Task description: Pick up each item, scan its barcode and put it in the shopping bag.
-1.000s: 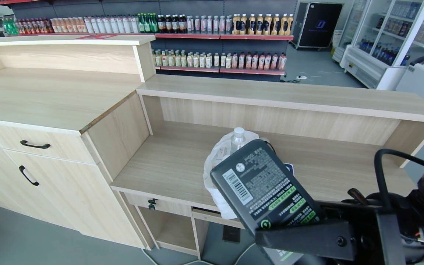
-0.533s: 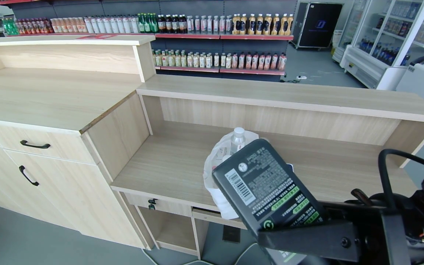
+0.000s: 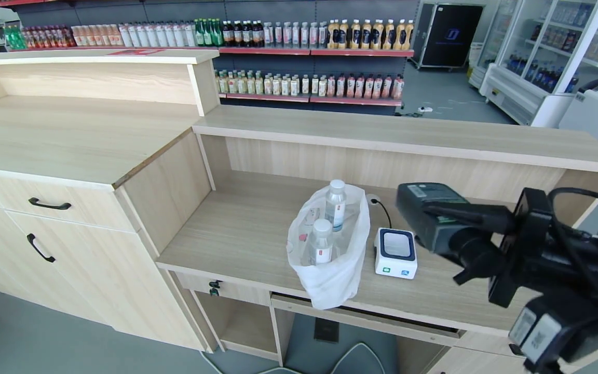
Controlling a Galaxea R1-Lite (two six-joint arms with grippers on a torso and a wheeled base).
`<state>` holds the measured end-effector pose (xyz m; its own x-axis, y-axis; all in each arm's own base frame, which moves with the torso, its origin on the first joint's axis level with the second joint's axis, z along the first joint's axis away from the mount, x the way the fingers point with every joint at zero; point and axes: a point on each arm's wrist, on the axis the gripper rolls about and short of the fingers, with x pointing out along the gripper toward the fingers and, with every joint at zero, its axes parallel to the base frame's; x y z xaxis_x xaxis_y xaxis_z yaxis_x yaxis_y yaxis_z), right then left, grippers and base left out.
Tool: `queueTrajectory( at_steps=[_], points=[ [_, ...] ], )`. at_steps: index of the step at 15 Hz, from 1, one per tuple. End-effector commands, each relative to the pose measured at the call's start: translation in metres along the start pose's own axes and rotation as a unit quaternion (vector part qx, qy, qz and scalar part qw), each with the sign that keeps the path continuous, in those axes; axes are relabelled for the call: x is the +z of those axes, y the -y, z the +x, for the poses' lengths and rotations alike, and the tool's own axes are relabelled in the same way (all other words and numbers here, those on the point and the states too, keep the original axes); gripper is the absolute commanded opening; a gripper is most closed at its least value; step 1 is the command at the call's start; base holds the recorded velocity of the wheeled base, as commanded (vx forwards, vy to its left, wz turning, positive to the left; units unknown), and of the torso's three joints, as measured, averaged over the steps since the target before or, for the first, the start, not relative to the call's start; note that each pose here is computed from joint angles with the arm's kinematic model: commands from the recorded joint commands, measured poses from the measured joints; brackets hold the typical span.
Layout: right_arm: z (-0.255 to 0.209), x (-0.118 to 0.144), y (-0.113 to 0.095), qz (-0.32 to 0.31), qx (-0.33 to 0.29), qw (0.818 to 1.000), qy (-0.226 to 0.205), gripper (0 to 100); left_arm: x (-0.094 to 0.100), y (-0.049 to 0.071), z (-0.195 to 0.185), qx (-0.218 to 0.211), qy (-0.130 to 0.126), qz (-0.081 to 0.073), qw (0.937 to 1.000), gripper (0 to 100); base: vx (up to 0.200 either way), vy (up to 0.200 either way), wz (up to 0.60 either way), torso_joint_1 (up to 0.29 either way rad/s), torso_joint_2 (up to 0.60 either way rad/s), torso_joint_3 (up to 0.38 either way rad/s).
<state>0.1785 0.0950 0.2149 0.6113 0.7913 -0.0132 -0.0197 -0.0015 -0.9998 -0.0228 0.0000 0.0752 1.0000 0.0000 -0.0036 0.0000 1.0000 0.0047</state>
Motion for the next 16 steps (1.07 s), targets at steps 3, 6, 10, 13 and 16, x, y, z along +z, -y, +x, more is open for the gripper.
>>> queueTrajectory(
  at_steps=[3,6,10,13,16],
  points=[
    [-0.089,-0.061,0.015,0.258,-0.113,0.917,-0.282,0,0.000,0.000,0.000,0.000,0.000,0.000,1.0000,100,0.000,0.000,0.00,0.000,0.00,0.000],
    [-0.094,-0.068,0.007,0.329,-0.125,0.889,-0.293,0,0.000,0.000,0.000,0.000,0.000,0.000,1.0000,100,0.000,0.000,0.00,0.000,0.00,0.000],
    [-0.081,-0.084,0.012,0.392,-0.151,0.857,-0.300,0,0.000,0.000,0.000,0.000,0.000,0.000,1.0000,100,0.000,0.000,0.60,0.004,0.00,0.001],
    [-0.062,-0.116,0.020,0.494,-0.221,0.754,-0.372,0,0.000,0.000,0.000,0.000,0.000,0.000,1.0000,100,0.000,0.000,0.60,0.007,0.00,0.007],
    [-0.068,-0.140,-0.020,0.706,-0.176,0.596,-0.341,0,0.000,0.000,0.000,0.000,0.000,0.000,1.0000,100,0.000,0.000,0.00,0.000,0.00,0.000]
  ],
)
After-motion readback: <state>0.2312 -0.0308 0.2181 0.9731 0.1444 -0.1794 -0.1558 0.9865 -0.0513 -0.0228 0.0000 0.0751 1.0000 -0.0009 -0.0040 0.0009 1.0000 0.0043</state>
